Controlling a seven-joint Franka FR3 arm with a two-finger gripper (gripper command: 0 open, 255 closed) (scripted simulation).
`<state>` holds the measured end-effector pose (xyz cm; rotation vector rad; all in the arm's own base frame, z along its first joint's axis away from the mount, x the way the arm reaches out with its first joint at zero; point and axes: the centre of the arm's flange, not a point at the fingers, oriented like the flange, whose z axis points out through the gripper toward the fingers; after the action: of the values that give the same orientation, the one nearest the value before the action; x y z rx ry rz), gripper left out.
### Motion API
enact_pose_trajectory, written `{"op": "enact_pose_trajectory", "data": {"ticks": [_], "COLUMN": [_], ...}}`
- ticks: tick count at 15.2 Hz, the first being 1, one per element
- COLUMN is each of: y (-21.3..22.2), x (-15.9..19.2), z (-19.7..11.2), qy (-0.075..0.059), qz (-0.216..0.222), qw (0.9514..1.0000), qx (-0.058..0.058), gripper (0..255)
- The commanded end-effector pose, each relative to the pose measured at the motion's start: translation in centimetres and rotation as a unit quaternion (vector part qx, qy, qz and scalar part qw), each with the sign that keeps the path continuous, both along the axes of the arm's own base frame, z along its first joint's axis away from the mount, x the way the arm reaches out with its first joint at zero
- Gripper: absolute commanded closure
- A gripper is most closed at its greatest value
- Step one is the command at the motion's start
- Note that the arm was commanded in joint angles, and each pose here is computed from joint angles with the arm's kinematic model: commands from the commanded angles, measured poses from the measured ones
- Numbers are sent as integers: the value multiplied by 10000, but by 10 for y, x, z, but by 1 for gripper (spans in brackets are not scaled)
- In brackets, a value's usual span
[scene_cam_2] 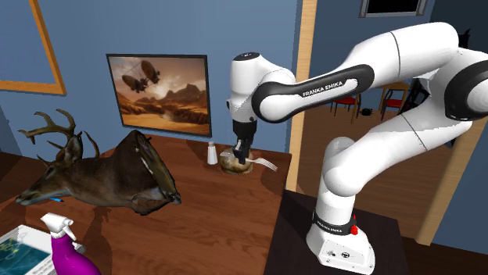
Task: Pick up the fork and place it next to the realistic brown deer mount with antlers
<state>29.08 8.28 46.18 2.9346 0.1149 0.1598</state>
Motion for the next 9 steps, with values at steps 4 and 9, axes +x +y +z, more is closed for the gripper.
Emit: {"op": "enact_pose_trajectory", "data": {"ticks": [4, 9], "y": [-1, -1], "x": [0, 0], "z": [26, 52], "qy": [1, 1], "qz": [0, 0], "qw": [10000, 10000], "qx": [-1, -1], "gripper": [255, 255]}}
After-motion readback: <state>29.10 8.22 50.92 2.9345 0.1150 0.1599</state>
